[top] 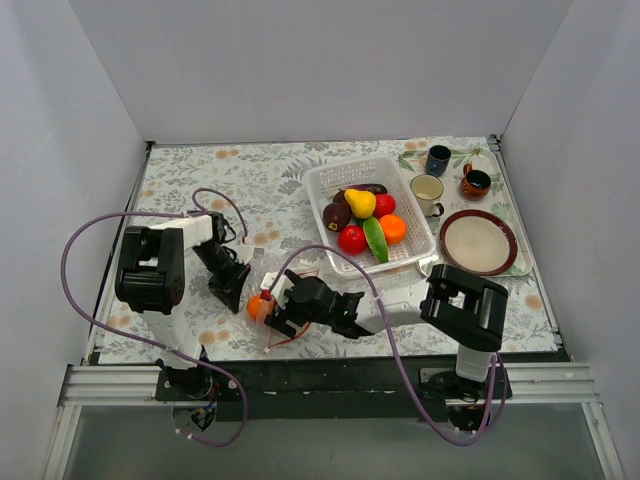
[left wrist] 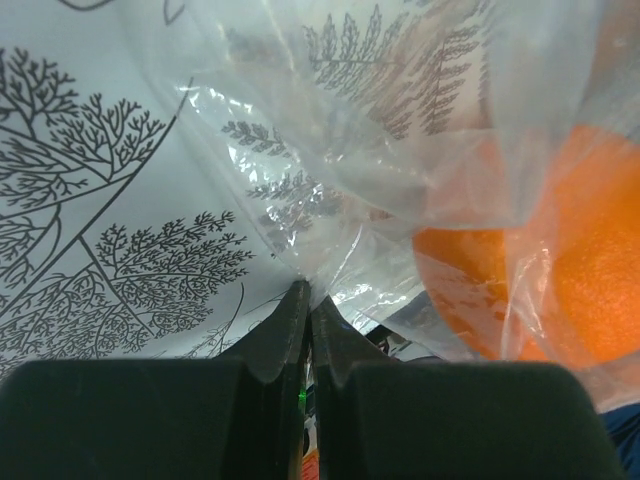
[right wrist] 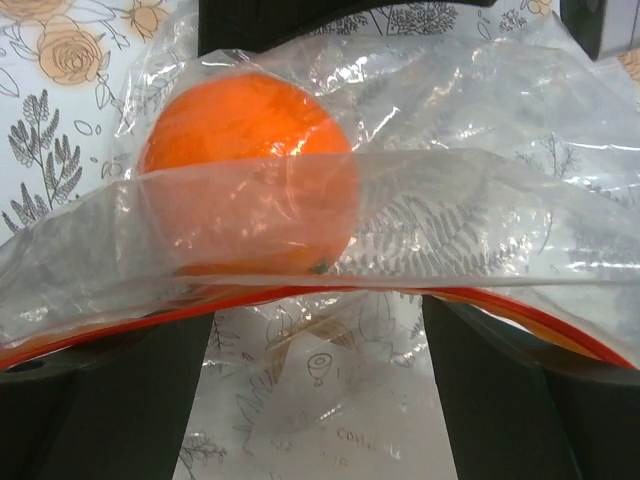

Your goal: Open the zip-top bag and remove the fake food

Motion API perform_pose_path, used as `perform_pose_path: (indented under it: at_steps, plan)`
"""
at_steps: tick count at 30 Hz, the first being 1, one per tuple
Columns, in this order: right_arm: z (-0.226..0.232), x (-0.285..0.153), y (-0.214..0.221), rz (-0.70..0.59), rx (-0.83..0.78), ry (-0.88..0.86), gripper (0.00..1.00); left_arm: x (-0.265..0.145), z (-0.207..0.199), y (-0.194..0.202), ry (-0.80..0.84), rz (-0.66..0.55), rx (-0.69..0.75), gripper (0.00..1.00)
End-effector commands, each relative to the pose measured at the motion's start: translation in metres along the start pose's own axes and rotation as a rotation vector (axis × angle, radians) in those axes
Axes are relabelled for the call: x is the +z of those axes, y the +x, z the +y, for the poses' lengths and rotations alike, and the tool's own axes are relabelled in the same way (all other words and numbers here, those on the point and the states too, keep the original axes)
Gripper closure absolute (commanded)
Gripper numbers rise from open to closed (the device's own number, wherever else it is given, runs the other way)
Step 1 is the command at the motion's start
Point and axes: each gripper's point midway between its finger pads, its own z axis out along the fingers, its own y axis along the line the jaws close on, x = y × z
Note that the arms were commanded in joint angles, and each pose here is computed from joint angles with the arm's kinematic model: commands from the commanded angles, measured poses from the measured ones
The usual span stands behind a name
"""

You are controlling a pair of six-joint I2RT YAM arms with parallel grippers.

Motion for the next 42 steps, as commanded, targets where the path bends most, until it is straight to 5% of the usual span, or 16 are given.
perform_pose_path:
  at_steps: [1,22,24,29,42]
  plan:
    - [0.005,0.012,-0.037,-0.090,-0.004,-0.021,0.01,0.006,0.027,-0.019,-0.117,-0.028,0.065,1.00]
    - [0.058,0.045,-0.048,-0.068,-0.045,-0.156,0.02,0.019,-0.017,-0.023,0.001,-0.004,0.087,1.00]
    - [0.057,0.042,-0.041,-0.051,-0.045,-0.156,0.08,0.021,-0.014,-0.020,-0.011,0.002,0.099,1.00]
    - [0.050,0.019,-0.041,-0.038,-0.028,-0.139,0.44,0.027,0.013,-0.010,-0.078,0.023,0.066,1.00]
    - [0.030,-0.062,-0.053,-0.051,-0.012,-0.092,0.47,-0.017,0.121,-0.021,-0.204,-0.091,-0.158,1.00]
